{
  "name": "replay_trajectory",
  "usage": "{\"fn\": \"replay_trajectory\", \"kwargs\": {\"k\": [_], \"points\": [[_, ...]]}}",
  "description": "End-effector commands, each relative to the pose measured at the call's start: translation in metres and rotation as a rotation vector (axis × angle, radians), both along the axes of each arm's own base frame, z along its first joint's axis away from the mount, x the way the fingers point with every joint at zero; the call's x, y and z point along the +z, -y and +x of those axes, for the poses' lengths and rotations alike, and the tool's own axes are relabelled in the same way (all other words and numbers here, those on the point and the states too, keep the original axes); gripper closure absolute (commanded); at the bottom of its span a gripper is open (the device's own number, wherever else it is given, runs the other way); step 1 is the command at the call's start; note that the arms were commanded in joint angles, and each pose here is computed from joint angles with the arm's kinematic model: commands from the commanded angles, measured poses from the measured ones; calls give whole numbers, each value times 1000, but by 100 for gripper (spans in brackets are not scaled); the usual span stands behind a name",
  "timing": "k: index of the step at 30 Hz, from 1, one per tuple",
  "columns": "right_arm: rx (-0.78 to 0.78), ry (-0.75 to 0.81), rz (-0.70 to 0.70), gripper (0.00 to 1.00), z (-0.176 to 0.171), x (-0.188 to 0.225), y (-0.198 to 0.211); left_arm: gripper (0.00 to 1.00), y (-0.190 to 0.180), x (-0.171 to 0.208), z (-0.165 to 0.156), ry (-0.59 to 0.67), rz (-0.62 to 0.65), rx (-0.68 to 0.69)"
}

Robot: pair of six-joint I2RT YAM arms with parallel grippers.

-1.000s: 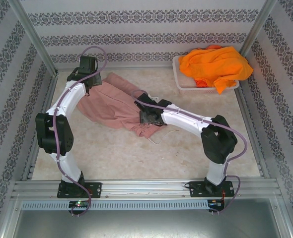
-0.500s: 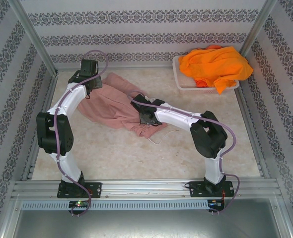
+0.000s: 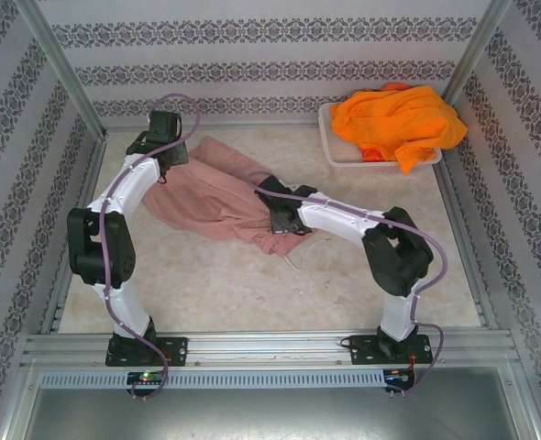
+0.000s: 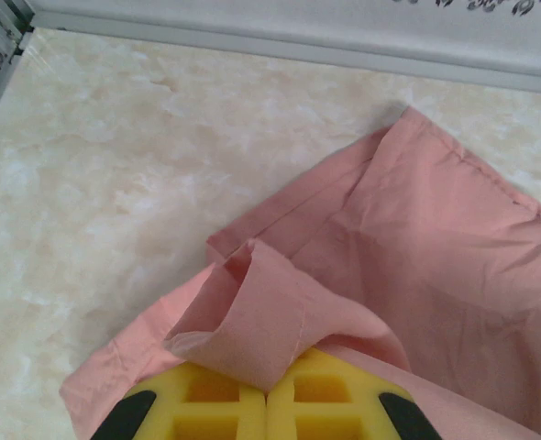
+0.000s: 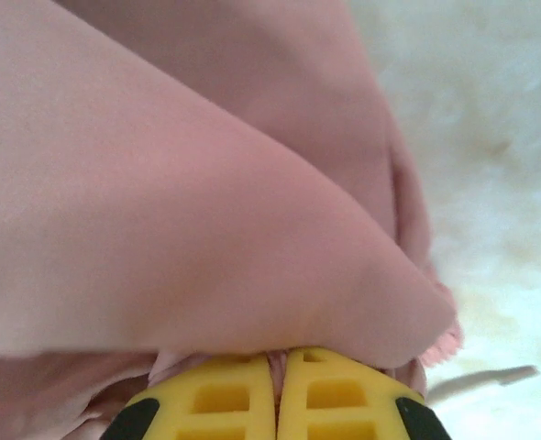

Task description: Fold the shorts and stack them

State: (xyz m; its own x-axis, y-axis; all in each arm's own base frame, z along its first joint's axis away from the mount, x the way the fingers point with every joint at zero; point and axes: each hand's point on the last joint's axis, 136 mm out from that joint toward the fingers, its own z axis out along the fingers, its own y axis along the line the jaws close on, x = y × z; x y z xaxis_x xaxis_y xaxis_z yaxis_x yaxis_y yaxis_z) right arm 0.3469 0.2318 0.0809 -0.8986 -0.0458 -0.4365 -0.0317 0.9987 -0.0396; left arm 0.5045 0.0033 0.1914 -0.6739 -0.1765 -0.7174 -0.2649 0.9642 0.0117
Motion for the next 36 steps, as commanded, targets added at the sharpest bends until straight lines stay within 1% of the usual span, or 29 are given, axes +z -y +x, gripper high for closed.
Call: {"fn": "replay_trajectory", "kwargs": {"k": [1, 5, 9, 12, 15, 18, 21, 23, 26, 28, 32, 36], "points": [[73, 155, 26, 100, 14, 74, 23, 100, -23, 66, -8, 134, -3, 50], [180, 340, 152, 100, 33, 166, 43, 100, -35, 130, -18, 262, -68, 72], [260, 524, 225, 100, 37, 245, 59, 100, -34, 198, -38, 408, -91, 63], [325, 610, 307, 100, 33, 287, 61, 100, -33, 243, -60, 518, -109, 63], [375, 669, 367, 100, 27, 319, 61, 100, -33, 282, -83, 613, -116, 61], [416, 728, 405, 100, 17, 348, 61, 100, -36, 312, -107, 675, -108, 71], [434, 786, 442, 100, 7, 369, 62, 100, -40, 335, -129, 720, -91, 81], [451, 785, 466, 100, 5, 371, 58, 100, -40, 339, -135, 717, -84, 81], [472, 743, 497, 100, 12, 360, 48, 100, -40, 325, -126, 676, -81, 83], [466, 710, 497, 100, 25, 350, 43, 100, -40, 307, -109, 629, -87, 82], [461, 650, 486, 100, 63, 335, 29, 100, -38, 274, -64, 551, -102, 80], [472, 656, 494, 100, 110, 339, 10, 100, -46, 265, -16, 524, -82, 112]]}}
